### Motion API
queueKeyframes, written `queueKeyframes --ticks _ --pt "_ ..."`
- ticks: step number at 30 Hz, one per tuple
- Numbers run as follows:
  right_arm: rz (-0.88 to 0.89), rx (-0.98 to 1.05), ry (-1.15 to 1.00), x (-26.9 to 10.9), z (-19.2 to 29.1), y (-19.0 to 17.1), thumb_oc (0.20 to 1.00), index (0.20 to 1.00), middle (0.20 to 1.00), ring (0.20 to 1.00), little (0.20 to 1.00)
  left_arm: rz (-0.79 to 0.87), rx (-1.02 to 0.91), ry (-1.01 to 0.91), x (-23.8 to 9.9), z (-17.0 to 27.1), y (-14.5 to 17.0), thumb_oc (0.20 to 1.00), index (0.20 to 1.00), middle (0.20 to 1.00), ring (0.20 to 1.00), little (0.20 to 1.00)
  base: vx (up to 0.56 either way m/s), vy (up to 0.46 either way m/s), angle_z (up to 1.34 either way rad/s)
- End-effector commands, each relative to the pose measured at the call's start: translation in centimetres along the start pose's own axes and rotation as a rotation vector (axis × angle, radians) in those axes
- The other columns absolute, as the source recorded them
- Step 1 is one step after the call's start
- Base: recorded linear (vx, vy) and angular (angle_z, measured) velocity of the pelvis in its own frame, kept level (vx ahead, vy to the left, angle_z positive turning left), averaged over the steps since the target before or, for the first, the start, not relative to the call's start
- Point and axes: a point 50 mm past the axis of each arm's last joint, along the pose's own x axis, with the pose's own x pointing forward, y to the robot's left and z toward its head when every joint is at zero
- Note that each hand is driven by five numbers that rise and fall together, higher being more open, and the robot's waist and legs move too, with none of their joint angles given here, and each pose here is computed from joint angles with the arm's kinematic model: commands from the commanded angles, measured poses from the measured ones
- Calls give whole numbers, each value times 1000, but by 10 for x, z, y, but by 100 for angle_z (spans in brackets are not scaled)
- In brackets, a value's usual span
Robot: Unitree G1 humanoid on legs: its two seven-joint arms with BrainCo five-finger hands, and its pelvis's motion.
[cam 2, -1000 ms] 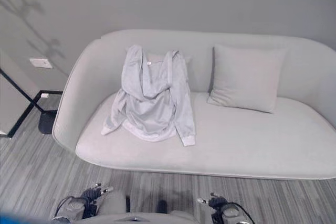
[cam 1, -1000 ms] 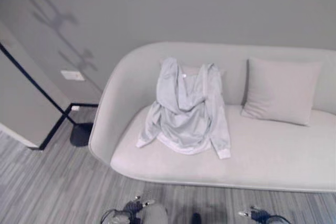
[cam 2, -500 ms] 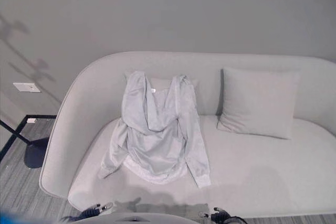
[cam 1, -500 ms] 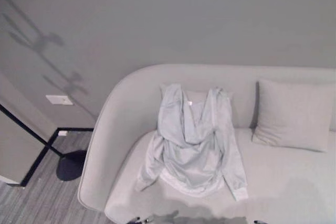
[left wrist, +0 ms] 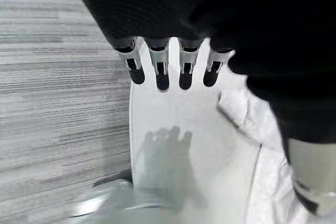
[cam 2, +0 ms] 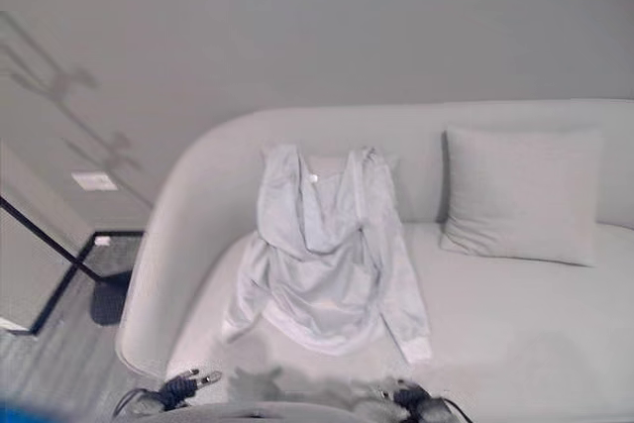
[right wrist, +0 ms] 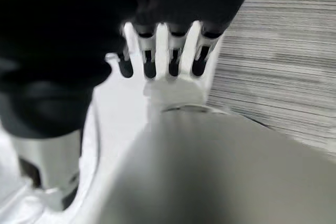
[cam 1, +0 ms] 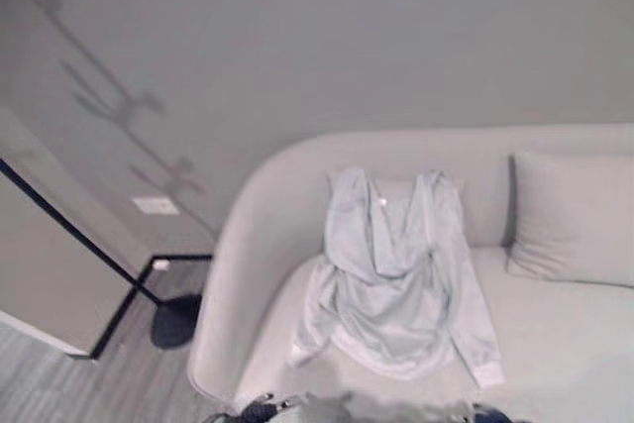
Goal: Hang the clothes on the sofa on the clothes rack.
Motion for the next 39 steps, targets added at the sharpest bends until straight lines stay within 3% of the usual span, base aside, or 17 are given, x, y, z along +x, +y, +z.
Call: queueKeyframes --ticks 1,10,22,30,31,32,35,39 --pt "-6 -15 -61 2 16 3 1000 1000 1000 1000 1000 58 -15 -70 0 15 19 1000 1000 1000 1000 1000 49 -106 5" --pt "-16 35 -30 -1 0 0 1000 1000 1000 1000 1000 -4 -11 -63 1 9 -4 1000 1000 1000 1000 1000 100 -124 20" --pt "-46 48 -139 -1 23 -6 1000 1000 1000 1000 1000 27 19 -86 1 14 1 1000 1000 1000 1000 1000 19 -7 1" --pt "-248 -30 -634 -38 138 -72 1000 1000 1000 1000 1000 231 63 -447 -16 104 65 1000 1000 1000 1000 1000 -2 8 -2" --pt "-321 -74 -753 -57 174 -96 1000 1000 1000 1000 1000 314 117 -573 -32 148 92 1000 1000 1000 1000 1000 0 0 0" --pt "-322 -74 -754 -57 175 -96 1000 1000 1000 1000 1000 315 117 -574 -32 149 92 1000 1000 1000 1000 1000 1 10 -3" --pt "-434 -135 -948 -98 255 -125 1000 1000 1000 1000 1000 449 234 -889 -85 259 119 1000 1000 1000 1000 1000 -115 -5 -5" --pt "-488 -149 -1149 -147 331 -122 1000 1000 1000 1000 1000 551 273 -1141 -144 343 117 1000 1000 1000 1000 1000 -240 -8 3"
